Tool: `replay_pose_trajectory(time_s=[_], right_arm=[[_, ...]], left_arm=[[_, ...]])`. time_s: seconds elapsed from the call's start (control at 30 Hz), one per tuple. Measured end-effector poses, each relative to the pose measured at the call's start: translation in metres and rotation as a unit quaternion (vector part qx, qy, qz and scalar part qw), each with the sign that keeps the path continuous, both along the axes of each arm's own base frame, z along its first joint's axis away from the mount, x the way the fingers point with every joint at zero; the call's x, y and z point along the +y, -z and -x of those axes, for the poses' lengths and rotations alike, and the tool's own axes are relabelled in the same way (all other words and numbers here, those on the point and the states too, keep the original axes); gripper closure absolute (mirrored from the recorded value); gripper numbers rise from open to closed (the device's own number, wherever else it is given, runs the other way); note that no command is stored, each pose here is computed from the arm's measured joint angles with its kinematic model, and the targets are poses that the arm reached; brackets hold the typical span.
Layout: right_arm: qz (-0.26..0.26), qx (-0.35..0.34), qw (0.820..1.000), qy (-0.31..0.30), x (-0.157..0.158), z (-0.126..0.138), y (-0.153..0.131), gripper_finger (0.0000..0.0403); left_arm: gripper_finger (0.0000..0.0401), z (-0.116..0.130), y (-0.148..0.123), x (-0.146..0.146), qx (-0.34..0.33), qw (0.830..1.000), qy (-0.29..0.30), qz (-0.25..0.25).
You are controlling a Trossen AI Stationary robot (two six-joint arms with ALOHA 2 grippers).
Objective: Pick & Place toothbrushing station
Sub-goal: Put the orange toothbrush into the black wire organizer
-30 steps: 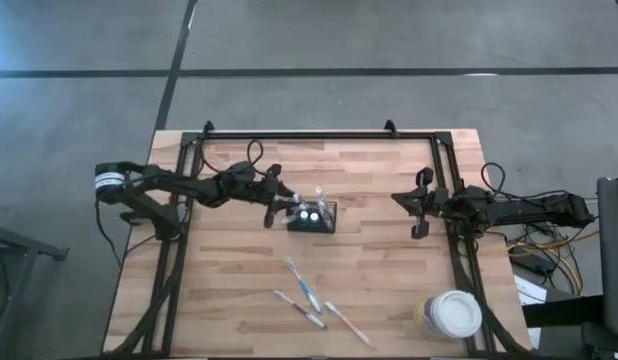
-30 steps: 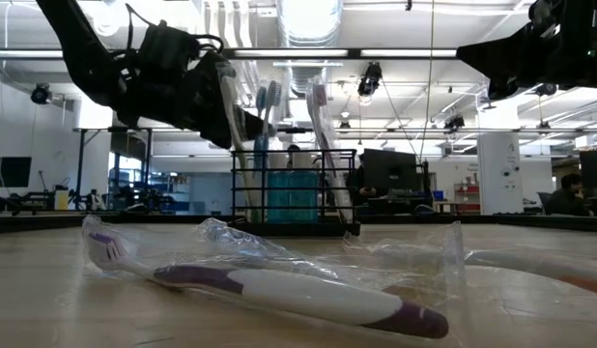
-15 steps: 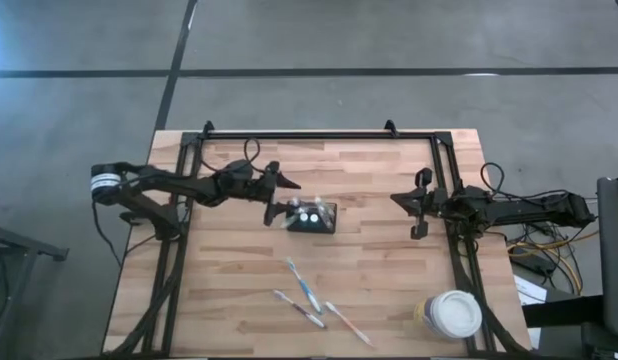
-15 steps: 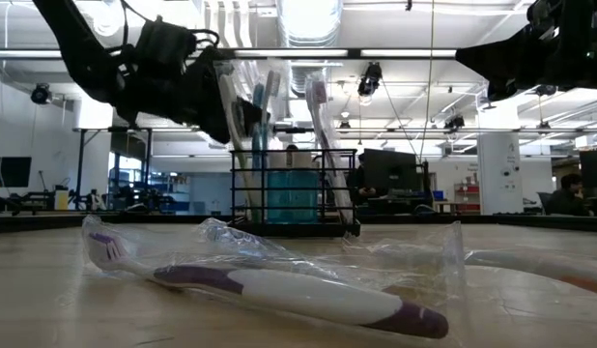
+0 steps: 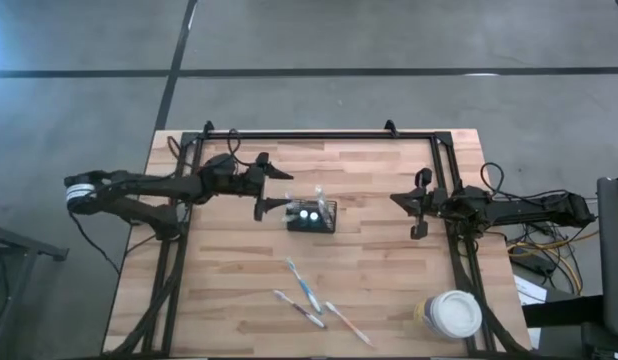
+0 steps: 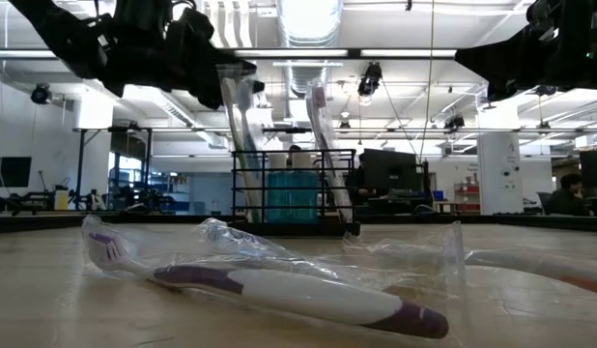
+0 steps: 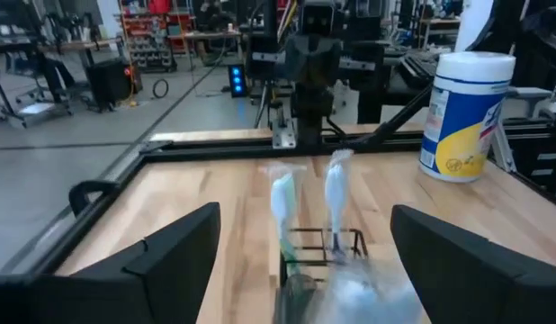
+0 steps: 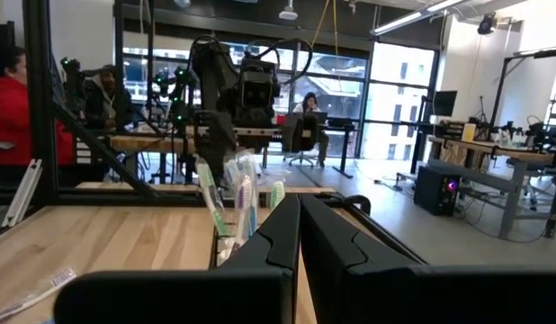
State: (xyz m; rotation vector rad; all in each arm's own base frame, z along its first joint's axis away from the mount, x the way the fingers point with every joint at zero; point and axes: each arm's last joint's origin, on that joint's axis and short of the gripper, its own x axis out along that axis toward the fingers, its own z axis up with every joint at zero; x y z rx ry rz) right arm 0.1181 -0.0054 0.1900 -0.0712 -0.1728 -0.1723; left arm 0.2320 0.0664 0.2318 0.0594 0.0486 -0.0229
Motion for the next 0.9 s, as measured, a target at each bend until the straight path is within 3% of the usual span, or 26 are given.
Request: replay_pose_trajectory(time_s=[0.2, 0.37, 0.47, 0.57, 0.73, 0.9], right_arm=[[-0.001, 0.0, 1.0, 0.0, 0.0, 0.0, 0.0, 0.0394], [-0.001, 0.001, 1.0, 0.0, 0.0, 0.0, 0.0, 0.0394], [-0.001, 0.004, 1.0, 0.0, 0.0, 0.0, 0.001, 0.0394], [-0.001, 0.004, 1.0, 0.0, 0.0, 0.0, 0.001, 0.0394], [-0.004, 0.004, 1.0, -0.001, 0.0, 0.0, 0.001, 0.0394], [-0.022, 0.001, 1.0, -0.004, 0.0, 0.0, 0.001, 0.0394]], left_arm=[[0.0072, 0.016, -0.023, -0.005, -0.041, 0.999, -0.004, -0.026], [0.01, 0.053, -0.063, -0.019, -0.022, 0.999, 0.002, -0.049], [0.0148, 0.083, -0.085, -0.031, -0.007, 0.997, 0.011, -0.07], [0.0219, 0.112, -0.098, -0.04, -0.007, 0.996, 0.006, -0.091], [0.0369, 0.142, -0.09, -0.048, -0.005, 0.995, -0.007, -0.104], [0.0392, 0.154, -0.062, -0.051, -0.013, 0.995, -0.029, -0.098]])
